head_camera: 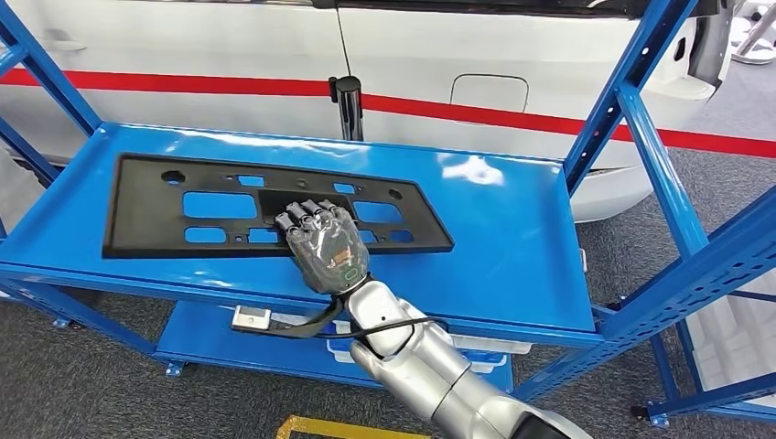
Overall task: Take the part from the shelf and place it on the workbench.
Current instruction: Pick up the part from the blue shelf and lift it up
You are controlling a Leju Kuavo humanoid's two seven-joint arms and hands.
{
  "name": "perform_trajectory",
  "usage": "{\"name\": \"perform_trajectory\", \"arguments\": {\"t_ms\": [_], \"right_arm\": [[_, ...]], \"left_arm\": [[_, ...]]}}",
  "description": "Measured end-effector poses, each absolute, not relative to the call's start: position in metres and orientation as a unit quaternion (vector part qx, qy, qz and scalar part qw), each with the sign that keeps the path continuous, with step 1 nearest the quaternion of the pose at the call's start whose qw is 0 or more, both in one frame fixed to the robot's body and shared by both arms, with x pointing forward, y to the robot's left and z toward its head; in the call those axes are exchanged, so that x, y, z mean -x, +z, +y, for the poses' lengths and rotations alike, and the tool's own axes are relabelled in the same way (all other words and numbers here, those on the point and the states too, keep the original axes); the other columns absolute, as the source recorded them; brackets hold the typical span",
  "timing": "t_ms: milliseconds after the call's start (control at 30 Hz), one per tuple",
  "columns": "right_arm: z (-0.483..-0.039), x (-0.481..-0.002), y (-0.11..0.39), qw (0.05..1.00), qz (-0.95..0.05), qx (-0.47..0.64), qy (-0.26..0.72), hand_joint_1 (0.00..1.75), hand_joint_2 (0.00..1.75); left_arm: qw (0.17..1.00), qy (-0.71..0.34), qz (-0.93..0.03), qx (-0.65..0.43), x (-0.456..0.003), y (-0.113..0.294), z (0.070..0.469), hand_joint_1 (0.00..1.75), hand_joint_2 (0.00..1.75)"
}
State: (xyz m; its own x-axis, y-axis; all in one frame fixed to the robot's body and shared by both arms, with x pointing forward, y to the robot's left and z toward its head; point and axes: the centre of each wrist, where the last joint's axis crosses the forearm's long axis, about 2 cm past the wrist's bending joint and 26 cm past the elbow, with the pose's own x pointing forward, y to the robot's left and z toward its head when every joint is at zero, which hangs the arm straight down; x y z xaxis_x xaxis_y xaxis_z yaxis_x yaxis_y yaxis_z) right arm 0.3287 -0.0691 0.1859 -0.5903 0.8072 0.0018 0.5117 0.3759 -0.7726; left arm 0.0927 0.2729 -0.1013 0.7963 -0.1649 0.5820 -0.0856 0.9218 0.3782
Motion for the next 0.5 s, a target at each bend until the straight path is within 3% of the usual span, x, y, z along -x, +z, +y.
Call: {"name": "perform_trajectory", "arguments": {"t_ms": [233, 367, 500], "right_arm": [[-0.095, -0.331, 0.223, 0.155, -0.897, 0.327, 0.252, 1.75, 1.75], [-0.11, -0.331, 0.227, 0.171, -0.925, 0.296, 0.167, 1.75, 1.75], [-0.115, -0.329, 0.226, 0.211, -0.943, 0.245, 0.075, 1.75, 1.75]], "left_arm": [[0.925, -0.027, -0.325, -0.195, -0.092, -0.101, 0.272, 0.0, 0.0], [0.925, -0.028, -0.327, -0.194, -0.092, -0.101, 0.272, 0.0, 1.75], [0.924, -0.025, -0.332, -0.191, -0.09, -0.102, 0.272, 0.0, 1.75]]}}
